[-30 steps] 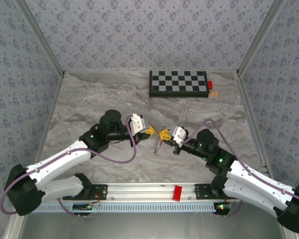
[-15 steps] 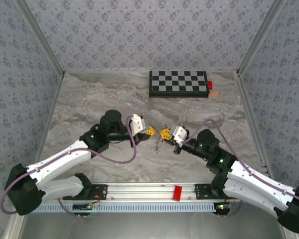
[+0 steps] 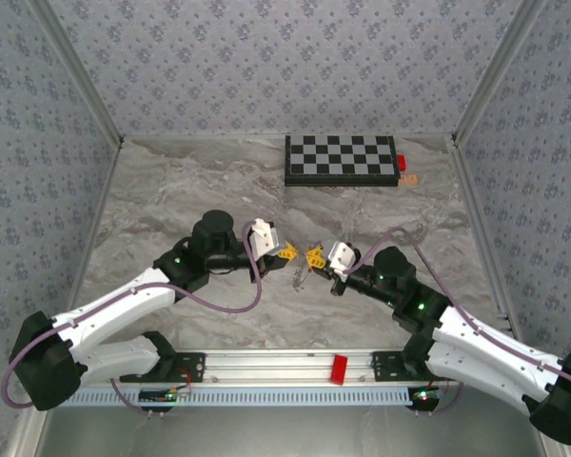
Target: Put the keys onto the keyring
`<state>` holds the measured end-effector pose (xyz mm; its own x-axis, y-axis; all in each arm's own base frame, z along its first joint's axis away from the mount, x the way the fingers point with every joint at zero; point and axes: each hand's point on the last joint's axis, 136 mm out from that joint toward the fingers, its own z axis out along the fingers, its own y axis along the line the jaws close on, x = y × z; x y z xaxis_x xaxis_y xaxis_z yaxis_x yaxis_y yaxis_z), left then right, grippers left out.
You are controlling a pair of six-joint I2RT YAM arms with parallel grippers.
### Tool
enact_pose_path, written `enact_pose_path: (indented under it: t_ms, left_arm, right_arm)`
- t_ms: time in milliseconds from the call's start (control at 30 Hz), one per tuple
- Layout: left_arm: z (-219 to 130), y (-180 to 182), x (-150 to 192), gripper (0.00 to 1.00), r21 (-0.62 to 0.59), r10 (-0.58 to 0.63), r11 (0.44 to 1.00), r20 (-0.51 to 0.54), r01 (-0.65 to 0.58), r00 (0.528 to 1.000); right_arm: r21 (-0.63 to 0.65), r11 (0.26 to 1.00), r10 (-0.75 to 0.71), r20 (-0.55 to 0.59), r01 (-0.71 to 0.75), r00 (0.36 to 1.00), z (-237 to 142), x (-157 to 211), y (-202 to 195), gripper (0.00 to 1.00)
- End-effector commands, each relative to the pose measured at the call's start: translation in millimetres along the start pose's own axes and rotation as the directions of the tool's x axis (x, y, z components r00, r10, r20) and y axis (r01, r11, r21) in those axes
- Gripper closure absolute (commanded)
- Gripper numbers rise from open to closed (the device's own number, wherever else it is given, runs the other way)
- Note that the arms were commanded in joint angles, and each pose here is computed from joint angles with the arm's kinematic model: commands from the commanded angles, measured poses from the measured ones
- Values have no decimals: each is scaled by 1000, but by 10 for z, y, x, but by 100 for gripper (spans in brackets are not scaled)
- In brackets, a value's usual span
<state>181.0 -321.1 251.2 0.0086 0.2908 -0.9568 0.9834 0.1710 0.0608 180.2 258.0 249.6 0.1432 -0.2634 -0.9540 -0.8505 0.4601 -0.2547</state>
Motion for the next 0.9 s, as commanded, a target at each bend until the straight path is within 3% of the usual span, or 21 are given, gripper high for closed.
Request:
enact_pose_path:
  t_ms: [0,867]
  left_arm:
    - [-5,-91,-44,100,41,14,999,16,-14,1000]
    - [36,-100,-27,100,49,4,999,-8,-3,1000]
  right_arm:
    - [12,1000,5,27,-5,1000,-20,-185,-49,100]
    - [12,996,87,-45,-86,995,6,-165,-83,100]
